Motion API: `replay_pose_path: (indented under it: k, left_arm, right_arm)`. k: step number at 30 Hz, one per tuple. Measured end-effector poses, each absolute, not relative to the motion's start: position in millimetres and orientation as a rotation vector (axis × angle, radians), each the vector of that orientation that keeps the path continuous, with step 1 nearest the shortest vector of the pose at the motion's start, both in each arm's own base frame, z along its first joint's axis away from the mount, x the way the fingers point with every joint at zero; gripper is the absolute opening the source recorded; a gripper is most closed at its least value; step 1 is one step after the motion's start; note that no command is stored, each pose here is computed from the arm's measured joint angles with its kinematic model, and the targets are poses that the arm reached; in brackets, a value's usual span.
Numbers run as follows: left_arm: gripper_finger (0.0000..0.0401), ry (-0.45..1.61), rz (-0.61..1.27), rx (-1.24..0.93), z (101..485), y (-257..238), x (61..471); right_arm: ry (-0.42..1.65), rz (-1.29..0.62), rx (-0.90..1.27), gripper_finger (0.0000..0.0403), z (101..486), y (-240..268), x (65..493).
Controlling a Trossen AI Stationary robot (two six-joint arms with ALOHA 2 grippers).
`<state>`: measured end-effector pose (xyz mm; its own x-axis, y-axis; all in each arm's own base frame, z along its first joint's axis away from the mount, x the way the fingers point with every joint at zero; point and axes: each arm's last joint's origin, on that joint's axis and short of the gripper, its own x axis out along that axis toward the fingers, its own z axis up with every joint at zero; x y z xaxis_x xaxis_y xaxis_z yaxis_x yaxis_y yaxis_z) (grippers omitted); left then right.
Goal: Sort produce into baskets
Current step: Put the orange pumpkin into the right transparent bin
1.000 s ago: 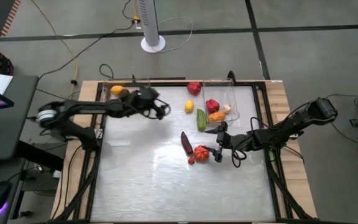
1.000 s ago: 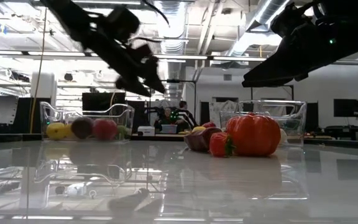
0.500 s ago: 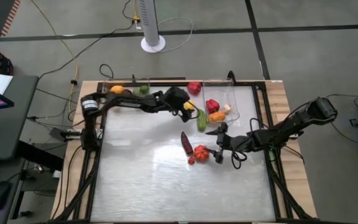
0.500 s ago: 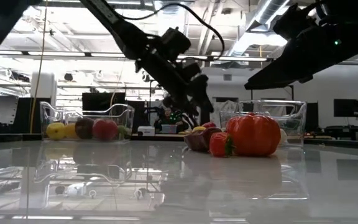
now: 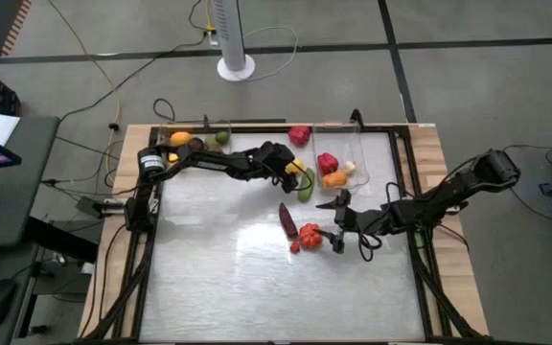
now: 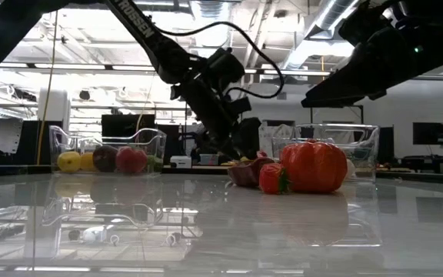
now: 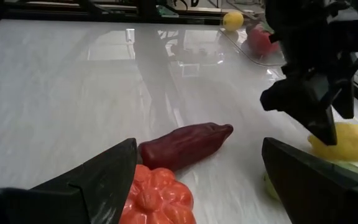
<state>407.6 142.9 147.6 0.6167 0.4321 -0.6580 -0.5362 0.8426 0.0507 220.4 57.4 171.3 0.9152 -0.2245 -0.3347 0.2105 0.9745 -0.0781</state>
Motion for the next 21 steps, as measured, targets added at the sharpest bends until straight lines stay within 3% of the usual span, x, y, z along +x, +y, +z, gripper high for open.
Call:
replay_pose_path:
  k: [10, 21]
  left_arm:
    - [0.0241, 0.711, 0.512, -0.104, 154, 135, 414]
    - [0.0236, 0.715, 0.580, -0.128, 183, 133, 427]
  right_arm:
    - [0.349, -0.225, -0.041, 0.0372, 171, 57, 220]
    - [0.349, -0.225, -0.042, 0.0372, 171, 57, 220]
